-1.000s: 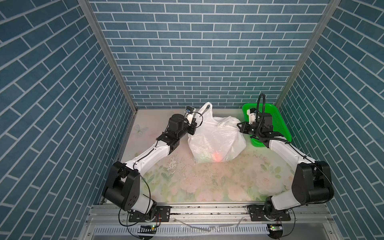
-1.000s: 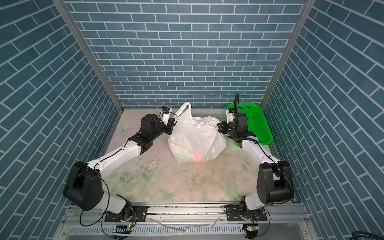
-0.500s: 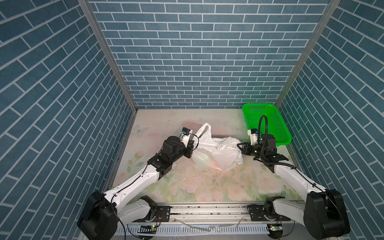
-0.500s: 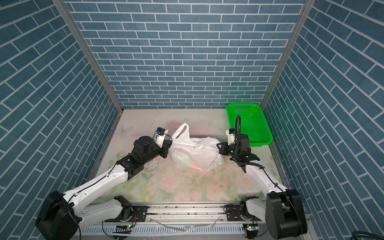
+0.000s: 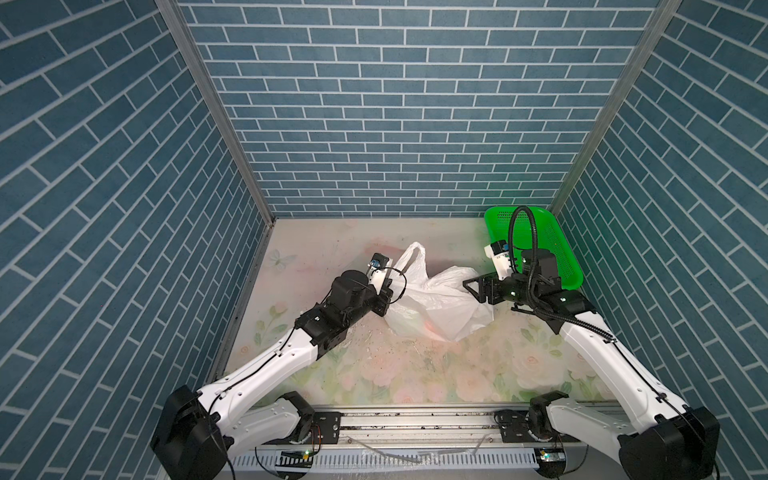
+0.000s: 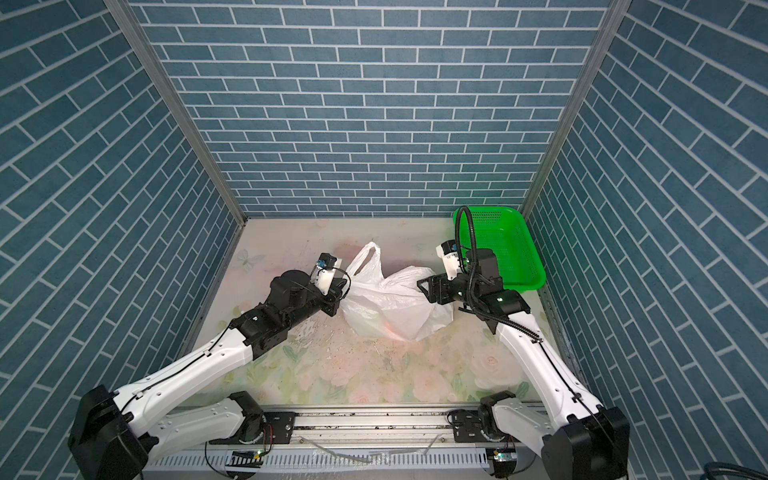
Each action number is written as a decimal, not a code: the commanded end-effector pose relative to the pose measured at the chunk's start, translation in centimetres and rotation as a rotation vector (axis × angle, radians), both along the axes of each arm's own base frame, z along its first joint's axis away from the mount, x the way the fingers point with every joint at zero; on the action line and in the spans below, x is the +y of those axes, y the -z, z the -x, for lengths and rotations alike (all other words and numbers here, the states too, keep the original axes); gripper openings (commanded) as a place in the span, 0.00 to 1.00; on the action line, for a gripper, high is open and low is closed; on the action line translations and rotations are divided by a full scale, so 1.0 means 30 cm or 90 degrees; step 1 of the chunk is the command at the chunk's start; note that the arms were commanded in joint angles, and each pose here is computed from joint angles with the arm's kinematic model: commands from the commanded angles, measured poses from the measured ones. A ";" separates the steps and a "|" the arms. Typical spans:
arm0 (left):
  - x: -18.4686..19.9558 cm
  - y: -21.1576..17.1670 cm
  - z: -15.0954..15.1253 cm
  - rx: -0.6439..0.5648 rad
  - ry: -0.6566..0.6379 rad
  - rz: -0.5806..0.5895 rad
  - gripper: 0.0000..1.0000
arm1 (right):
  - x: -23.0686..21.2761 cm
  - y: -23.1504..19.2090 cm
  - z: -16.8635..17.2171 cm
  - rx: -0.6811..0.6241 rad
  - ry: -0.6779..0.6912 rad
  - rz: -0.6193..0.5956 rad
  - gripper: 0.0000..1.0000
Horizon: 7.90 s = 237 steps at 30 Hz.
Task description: Untie the knot of the plastic bag and take out the fruit
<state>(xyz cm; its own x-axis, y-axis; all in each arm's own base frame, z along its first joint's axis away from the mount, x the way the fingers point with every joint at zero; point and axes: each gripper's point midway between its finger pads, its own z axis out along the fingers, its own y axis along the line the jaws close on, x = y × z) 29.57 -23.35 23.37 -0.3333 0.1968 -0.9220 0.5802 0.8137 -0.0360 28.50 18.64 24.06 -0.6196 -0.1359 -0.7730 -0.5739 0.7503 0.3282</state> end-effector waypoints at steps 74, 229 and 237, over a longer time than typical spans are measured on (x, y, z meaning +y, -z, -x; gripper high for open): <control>-0.229 -0.137 -0.057 0.061 -0.159 -0.003 0.23 | -0.102 -0.054 0.018 -0.093 0.213 0.076 0.00; -0.149 -0.012 0.485 0.055 -0.057 0.171 0.00 | 0.276 0.353 0.258 0.060 -0.207 0.331 0.81; -0.098 0.022 0.504 0.068 -0.063 0.127 0.00 | 0.218 0.318 0.072 -0.042 -0.040 0.402 0.26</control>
